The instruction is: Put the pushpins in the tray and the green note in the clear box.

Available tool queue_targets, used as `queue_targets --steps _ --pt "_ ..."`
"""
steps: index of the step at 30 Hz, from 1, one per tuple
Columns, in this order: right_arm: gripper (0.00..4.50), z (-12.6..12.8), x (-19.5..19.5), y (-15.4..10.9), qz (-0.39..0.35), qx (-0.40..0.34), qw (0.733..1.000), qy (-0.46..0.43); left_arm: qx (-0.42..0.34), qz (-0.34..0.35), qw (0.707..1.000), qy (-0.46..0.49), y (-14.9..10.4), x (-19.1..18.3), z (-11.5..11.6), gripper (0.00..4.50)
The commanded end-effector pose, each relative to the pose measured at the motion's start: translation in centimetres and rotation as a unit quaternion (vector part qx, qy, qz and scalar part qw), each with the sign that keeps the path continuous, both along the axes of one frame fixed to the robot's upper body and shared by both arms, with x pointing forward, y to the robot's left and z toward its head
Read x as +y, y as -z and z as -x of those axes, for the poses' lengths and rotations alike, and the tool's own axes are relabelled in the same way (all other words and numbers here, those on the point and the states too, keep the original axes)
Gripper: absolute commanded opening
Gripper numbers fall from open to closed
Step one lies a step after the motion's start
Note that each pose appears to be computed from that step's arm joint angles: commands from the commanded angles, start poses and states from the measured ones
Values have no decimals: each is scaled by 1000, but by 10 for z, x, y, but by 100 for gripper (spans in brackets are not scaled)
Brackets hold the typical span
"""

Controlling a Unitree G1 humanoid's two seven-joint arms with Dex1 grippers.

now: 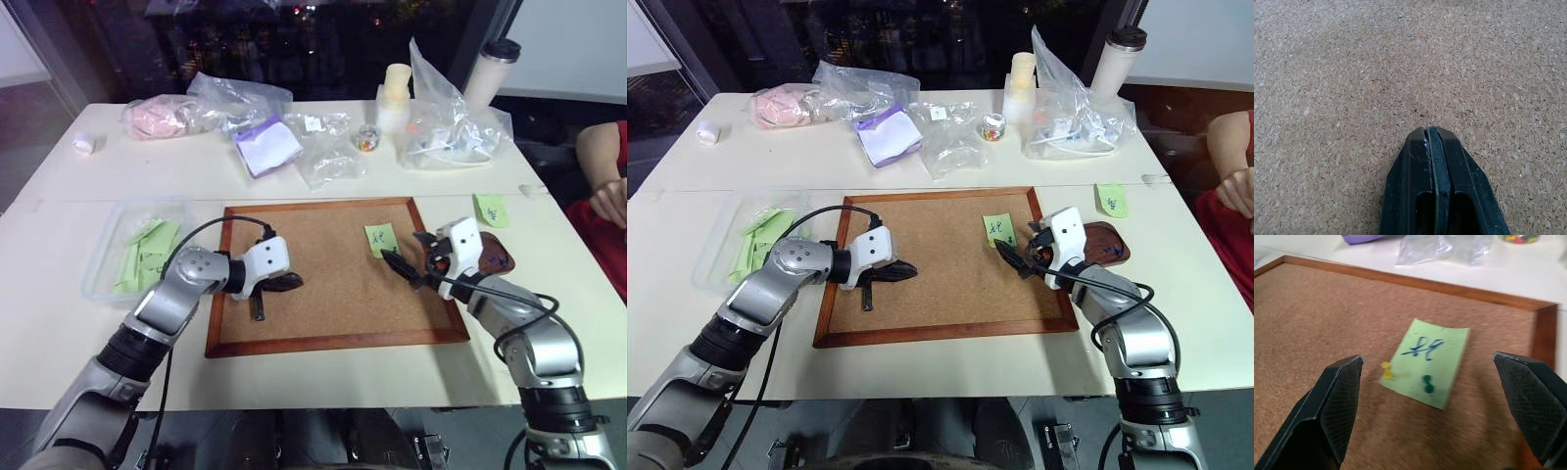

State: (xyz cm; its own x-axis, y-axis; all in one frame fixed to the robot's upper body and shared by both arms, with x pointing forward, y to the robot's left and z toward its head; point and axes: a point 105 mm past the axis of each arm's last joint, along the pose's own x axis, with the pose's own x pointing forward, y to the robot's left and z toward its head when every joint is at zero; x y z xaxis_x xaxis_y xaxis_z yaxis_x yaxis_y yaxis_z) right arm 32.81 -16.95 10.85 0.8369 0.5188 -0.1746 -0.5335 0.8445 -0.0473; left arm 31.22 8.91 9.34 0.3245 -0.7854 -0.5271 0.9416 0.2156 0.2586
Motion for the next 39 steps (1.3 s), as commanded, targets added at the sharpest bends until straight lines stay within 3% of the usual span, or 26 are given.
queue_targets --steps 1,2,9,11,16,27,34,39 --pt "436 -6 3 -8 3 -24 1000 -8 30 -32 999 -16 21 9 4 0" --pt "436 -7 4 -7 2 -23 1000 -9 30 -32 999 -17 21 9 4 0" --pt "118 -8 3 -1 3 -13 1000 -9 30 -31 999 -19 21 9 5 0" --pt "4 -7 2 1 5 -9 1000 -8 30 -31 999 -19 21 9 5 0" --pt "1 -7 -2 -2 2 -14 1000 -1 28 -31 999 -18 20 8 5 0" --pt "1 2 -3 -64 -85 -107 991 -1 40 -63 997 -14 34 17 9 0" --pt "1 -4 -40 -63 -72 -110 988 79 43 -62 997 -13 34 17 10 0" --pt "1 -8 -97 -36 -3 -64 979 193 41 -61 997 -12 34 16 9 0"
